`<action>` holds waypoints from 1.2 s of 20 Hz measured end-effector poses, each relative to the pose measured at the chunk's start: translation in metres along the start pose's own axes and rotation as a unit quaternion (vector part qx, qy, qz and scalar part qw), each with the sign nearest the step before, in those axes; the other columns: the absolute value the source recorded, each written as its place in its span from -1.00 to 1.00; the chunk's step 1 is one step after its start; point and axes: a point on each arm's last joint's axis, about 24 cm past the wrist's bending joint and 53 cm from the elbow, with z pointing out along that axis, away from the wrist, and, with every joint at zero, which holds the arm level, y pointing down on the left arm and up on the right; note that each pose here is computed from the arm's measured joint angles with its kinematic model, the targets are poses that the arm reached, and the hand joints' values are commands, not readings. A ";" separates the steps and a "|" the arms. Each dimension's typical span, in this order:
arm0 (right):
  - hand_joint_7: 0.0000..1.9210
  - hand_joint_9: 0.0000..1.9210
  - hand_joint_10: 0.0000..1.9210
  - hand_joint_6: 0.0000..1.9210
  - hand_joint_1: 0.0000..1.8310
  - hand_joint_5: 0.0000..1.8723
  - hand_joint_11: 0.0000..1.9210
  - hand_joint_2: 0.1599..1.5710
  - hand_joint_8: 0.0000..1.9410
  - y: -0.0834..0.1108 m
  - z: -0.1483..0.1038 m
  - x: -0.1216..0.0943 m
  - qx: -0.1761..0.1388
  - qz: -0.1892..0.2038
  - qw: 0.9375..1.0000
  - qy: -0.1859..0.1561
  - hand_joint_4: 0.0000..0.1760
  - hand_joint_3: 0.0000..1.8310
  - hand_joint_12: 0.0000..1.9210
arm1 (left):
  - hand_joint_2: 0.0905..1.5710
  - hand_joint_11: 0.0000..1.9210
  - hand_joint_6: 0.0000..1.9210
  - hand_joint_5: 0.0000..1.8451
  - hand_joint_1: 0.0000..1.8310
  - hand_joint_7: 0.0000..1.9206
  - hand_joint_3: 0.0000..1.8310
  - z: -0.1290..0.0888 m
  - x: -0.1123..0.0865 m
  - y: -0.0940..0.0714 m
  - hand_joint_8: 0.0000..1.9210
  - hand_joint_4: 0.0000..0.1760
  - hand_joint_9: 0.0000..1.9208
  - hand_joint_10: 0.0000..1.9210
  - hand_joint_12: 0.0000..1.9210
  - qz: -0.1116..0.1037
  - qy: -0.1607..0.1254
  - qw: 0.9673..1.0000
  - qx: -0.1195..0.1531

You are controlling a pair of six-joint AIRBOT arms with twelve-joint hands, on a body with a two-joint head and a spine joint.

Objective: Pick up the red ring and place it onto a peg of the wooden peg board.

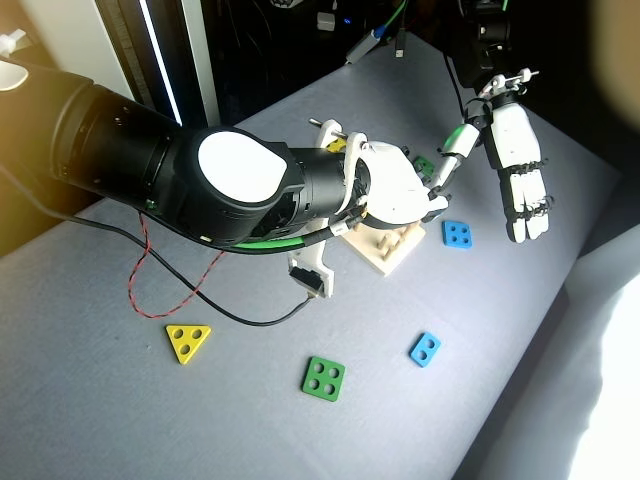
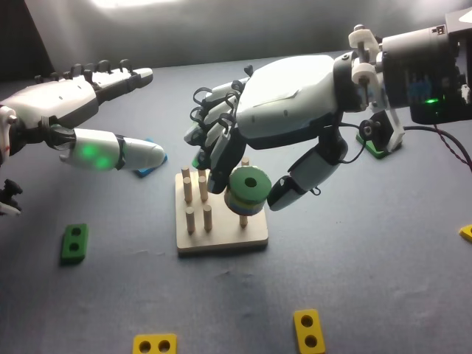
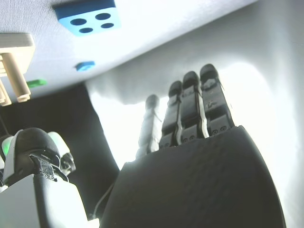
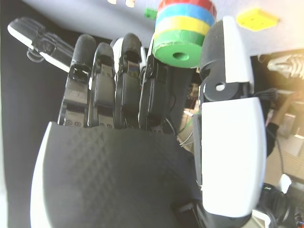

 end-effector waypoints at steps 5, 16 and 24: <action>-0.41 -0.66 -0.99 -0.03 0.25 0.10 -1.00 0.32 -1.00 0.001 0.004 0.001 0.000 -0.010 1.000 -0.001 -1.00 -1.00 0.08 | 0.17 -1.00 -1.00 -1.00 -0.67 -1.00 -1.00 0.001 -0.003 -0.002 -1.00 0.85 -1.00 -1.00 -1.00 0.002 -0.003 1.000 0.002; -0.40 -0.64 -1.00 -0.05 0.25 0.11 -1.00 0.31 -1.00 0.000 0.008 0.011 0.001 -0.009 1.000 0.008 -1.00 -1.00 0.16 | 0.15 -1.00 -1.00 -1.00 -0.65 -1.00 -1.00 0.002 -0.004 -0.005 -1.00 0.97 -1.00 -1.00 -1.00 0.002 -0.004 1.000 0.005; -0.38 -0.63 -1.00 -0.02 0.27 0.09 -1.00 0.32 -1.00 -0.005 0.009 0.018 0.010 -0.010 1.000 0.014 -1.00 -1.00 -0.04 | 0.21 -1.00 -1.00 -1.00 -0.63 -1.00 -0.99 0.003 -0.005 -0.005 -1.00 0.81 -1.00 -1.00 -1.00 0.003 -0.003 1.000 0.005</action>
